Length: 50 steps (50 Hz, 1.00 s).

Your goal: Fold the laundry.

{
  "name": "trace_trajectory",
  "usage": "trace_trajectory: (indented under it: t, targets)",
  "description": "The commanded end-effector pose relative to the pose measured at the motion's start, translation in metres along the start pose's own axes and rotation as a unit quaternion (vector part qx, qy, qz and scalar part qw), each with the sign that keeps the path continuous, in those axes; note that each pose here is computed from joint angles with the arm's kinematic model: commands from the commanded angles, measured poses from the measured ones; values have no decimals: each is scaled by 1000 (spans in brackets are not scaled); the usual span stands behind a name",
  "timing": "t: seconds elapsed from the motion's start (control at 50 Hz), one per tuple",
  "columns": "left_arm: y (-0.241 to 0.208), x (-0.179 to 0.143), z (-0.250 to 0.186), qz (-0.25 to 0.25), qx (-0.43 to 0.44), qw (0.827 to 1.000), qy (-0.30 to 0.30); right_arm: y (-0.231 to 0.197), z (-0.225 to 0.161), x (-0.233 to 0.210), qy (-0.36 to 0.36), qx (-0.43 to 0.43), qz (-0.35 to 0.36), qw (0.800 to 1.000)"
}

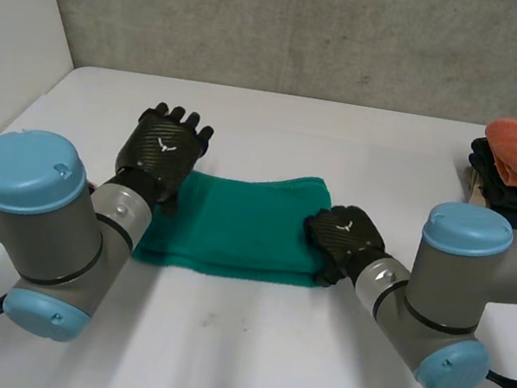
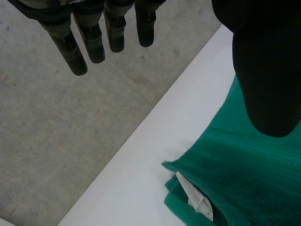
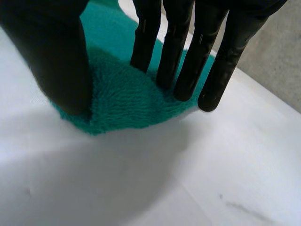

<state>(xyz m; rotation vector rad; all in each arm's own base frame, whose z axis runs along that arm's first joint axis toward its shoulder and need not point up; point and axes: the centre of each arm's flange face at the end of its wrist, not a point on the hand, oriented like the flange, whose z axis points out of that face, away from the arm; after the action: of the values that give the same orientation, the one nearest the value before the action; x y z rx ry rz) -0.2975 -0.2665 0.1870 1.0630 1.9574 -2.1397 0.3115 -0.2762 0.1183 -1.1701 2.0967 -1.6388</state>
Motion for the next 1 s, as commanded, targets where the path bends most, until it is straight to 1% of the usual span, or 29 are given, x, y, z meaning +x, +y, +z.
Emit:
trace_trajectory:
  t: [0.02, 0.08, 0.16, 0.2, 0.22, 0.28, 0.3, 0.36, 0.38, 0.44, 0.46, 0.5, 0.52, 0.54, 0.58, 0.6, 0.62, 0.68, 0.7, 0.78, 0.84, 0.88, 0.92, 0.94, 0.96, 0.98, 1.0]
  targets:
    - [-2, -3, -2, 0, 0, 1000, -4, 5, 1, 15, 18, -6, 2, 1000]
    - [-4, -5, -4, 0, 1, 1000, -5, 4, -4, 17, 25, -9, 3, 1000]
    - [-9, -9, -8, -1, 8, 1000, -10, -7, -23, 24, 38, -6, 1, 999]
    - [-10, -11, -9, -1, 8, 1000, -12, -10, -40, 35, 52, -17, -10, 998]
    - [-11, -11, -10, -1, 8, 1000, -12, -6, -49, 42, 62, -35, -26, 997]
    - [-14, -14, -13, -2, 12, 1000, -15, 0, -61, 53, 77, -64, -64, 993]
    - [-14, -14, -13, -2, 12, 1000, -16, 4, -66, 60, 89, -81, -95, 988]
    - [-15, -16, -15, -2, 14, 1000, -17, 10, -70, 73, 112, -108, -139, 978]
    - [-16, -16, -15, -3, 14, 1000, -18, 9, -70, 80, 127, -113, -164, 972]
    - [-18, -17, -16, -6, 16, 1000, -19, -2, -69, 82, 142, -97, -198, 965]
    - [-19, -18, -16, -8, 17, 1000, -20, -19, -67, 78, 146, -61, -215, 964]
    - [-22, -19, -17, -16, 20, 999, -21, -38, -64, 63, 138, -14, -232, 963]
    - [-22, -19, -17, -20, 21, 999, -20, -46, -62, 54, 129, 8, -241, 962]
    - [-23, -19, -17, -24, 21, 999, -21, -59, -60, 35, 111, 54, -256, 959]
    - [-27, -19, -18, -37, 27, 999, -21, -69, -59, 14, 86, 98, -269, 954]
    - [-27, -20, -18, -42, 27, 999, -21, -72, -58, 2, 70, 117, -274, 952]
    - [-29, -20, -18, -46, 30, 998, -22, -74, -59, -20, 36, 149, -283, 947]
    - [-31, -21, -18, -58, 32, 998, -22, -62, -59, -61, -35, 171, -289, 941]
    - [-30, -21, -18, -61, 31, 997, -21, -51, -62, -85, -77, 175, -297, 936]
    - [-31, -19, -19, -73, 26, 997, -16, -38, -72, -118, -142, 179, -292, 929]
    - [-37, -15, -20, -86, 29, 996, -8, -33, -76, -121, -152, 175, -280, 931]
    - [-42, -13, -19, -97, 33, 995, -2, -35, -69, -107, -129, 160, -244, 948]
    - [-47, -12, -18, -106, 37, 994, -1, -41, -62, -84, -92, 146, -199, 965]
    - [-49, -11, -17, -111, 39, 993, -1, -50, -56, -54, -41, 137, -148, 979]
    - [-51, -9, -17, -114, 40, 993, 1, -53, -54, -35, -10, 129, -108, 986]
    - [-54, 1, -16, -121, 36, 992, 13, -55, -54, -28, 1, 128, -87, 988]
    - [-55, 6, -16, -124, 36, 991, 19, -58, -53, -7, 31, 121, -25, 992]
